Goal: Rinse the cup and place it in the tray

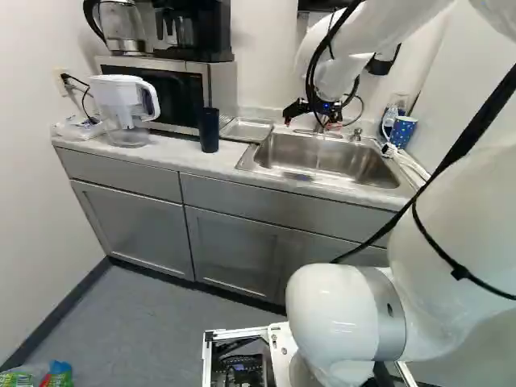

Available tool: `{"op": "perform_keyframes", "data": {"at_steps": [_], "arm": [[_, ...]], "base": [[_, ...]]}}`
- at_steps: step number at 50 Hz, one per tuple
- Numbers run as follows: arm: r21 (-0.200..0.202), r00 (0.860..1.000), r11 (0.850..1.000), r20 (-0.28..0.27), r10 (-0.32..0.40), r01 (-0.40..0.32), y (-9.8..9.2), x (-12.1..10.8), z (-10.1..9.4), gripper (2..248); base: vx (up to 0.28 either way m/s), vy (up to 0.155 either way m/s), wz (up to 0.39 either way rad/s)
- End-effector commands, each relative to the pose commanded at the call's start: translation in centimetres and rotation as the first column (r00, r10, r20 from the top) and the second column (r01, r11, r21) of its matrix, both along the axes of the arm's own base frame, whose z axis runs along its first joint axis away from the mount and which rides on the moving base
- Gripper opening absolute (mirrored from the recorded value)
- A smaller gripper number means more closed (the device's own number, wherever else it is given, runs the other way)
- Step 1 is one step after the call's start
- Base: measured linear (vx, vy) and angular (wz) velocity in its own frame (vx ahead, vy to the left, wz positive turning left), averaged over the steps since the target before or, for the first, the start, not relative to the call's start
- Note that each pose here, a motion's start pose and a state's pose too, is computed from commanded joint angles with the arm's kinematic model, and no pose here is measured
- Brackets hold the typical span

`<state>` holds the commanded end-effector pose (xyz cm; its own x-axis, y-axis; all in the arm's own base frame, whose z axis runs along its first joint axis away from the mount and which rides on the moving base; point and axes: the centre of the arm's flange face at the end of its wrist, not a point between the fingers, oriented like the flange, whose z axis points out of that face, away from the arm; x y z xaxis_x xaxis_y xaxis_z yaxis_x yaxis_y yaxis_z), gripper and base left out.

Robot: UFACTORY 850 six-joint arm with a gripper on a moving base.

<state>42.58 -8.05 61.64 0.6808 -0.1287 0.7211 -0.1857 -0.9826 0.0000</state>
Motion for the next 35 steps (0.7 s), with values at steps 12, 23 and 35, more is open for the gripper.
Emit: {"op": "perform_keyframes", "data": {"at_steps": [12, 23, 35], "arm": [[-0.001, 0.999, 0.999, 0.004, -0.045, 0.045, -1.6, -1.6, -0.1, 247], [-0.001, 0.997, 0.997, 0.006, -0.073, 0.073, -2.6, -2.4, -0.1, 247], [-0.001, 0.997, 0.997, 0.006, -0.073, 0.073, -2.6, -2.4, -0.1, 247]], "base": [[0.000, 0.000, 0.000], [0.000, 0.000, 0.000], [0.000, 0.000, 0.000]]}}
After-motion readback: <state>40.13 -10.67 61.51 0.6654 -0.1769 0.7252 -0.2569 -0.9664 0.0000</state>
